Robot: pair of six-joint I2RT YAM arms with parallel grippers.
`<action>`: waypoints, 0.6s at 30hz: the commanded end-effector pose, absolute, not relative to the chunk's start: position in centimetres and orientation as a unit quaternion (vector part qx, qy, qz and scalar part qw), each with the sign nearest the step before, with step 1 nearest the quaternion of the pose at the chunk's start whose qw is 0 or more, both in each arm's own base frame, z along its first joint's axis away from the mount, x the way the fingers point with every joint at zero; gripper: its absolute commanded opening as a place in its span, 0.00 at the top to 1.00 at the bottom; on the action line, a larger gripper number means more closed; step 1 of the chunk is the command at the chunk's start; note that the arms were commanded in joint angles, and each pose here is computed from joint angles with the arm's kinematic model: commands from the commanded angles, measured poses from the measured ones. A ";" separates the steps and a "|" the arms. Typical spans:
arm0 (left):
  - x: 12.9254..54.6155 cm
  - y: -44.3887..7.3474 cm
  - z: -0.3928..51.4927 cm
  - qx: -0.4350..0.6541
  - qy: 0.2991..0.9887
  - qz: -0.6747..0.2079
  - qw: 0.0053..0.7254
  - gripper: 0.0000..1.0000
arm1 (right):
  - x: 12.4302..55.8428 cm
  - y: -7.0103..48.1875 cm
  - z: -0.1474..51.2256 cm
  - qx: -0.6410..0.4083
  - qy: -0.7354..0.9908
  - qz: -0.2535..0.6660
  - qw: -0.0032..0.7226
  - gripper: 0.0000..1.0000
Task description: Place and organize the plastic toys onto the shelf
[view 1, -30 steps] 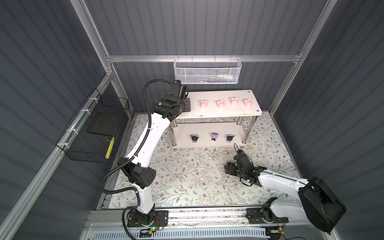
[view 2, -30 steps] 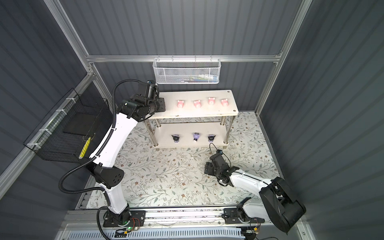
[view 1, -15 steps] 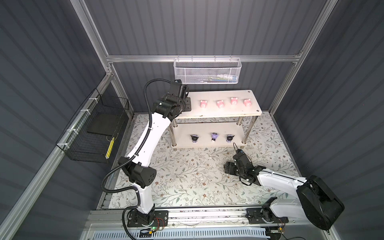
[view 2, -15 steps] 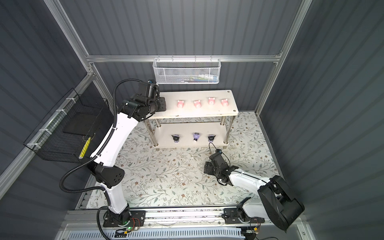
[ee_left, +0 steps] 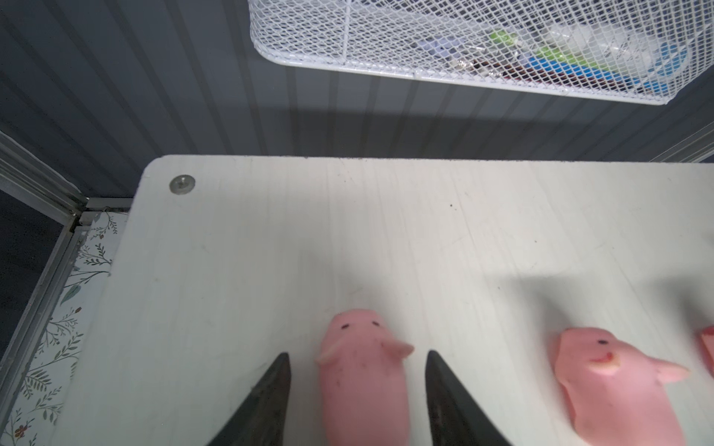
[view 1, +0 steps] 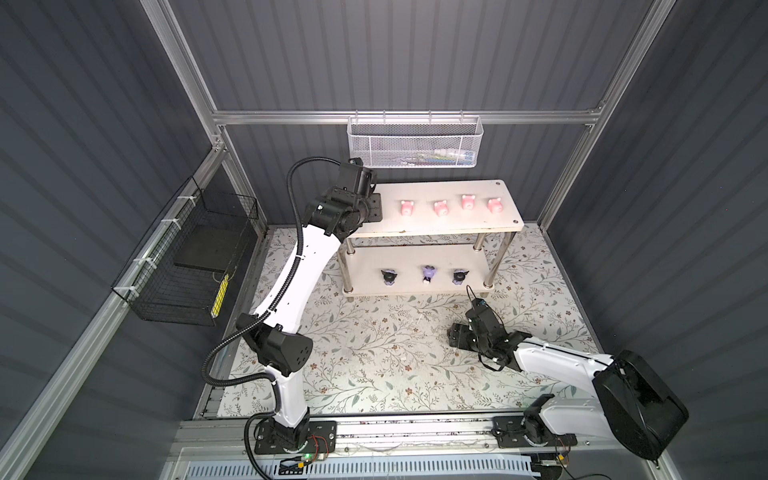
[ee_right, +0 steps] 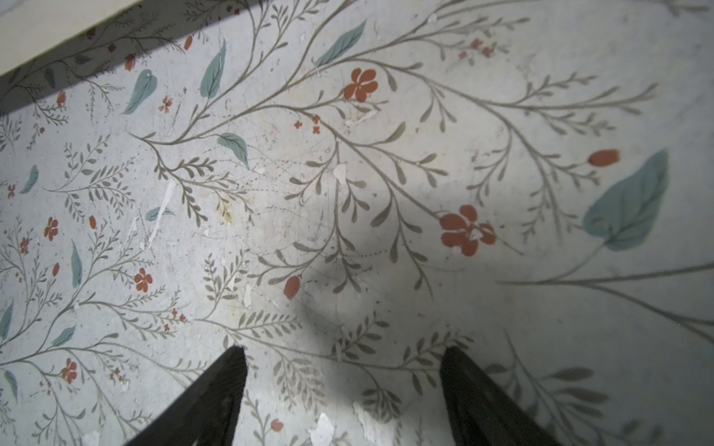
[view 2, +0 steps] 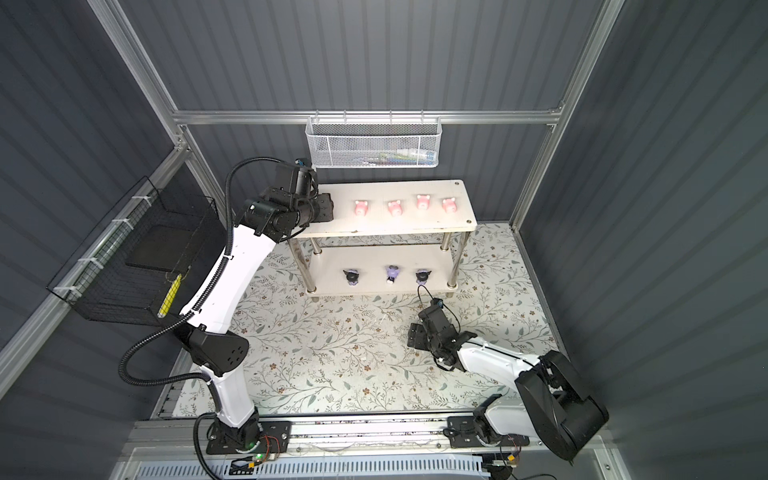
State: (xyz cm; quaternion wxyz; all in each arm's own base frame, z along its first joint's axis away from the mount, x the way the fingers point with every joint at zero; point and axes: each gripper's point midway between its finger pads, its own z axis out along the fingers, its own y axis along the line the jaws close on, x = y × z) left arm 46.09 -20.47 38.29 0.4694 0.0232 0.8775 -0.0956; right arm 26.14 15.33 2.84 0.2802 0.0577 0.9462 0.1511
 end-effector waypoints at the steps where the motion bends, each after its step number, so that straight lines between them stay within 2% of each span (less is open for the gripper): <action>1: 44.6 -19.2 43.2 0.020 0.849 -0.110 0.517 0.40 | 26.6 15.6 3.2 0.055 0.945 0.154 0.283 0.19; 6: 42.4 -17.7 47.0 0.019 0.822 -0.118 0.557 0.31 | 26.6 15.6 3.3 0.055 0.945 0.155 0.283 0.19; 11: 38.7 -15.5 50.9 0.011 0.788 -0.128 0.602 0.29 | 26.6 15.6 3.6 0.055 0.943 0.158 0.289 0.19; 14: 36.1 -13.6 52.0 0.001 0.770 -0.123 0.627 0.28 | 26.7 15.6 4.4 0.054 0.935 0.169 0.306 0.19; 18: 32.7 -9.9 50.5 -0.034 0.752 -0.091 0.652 0.28 | 26.4 14.8 5.9 0.054 0.925 0.168 0.336 0.19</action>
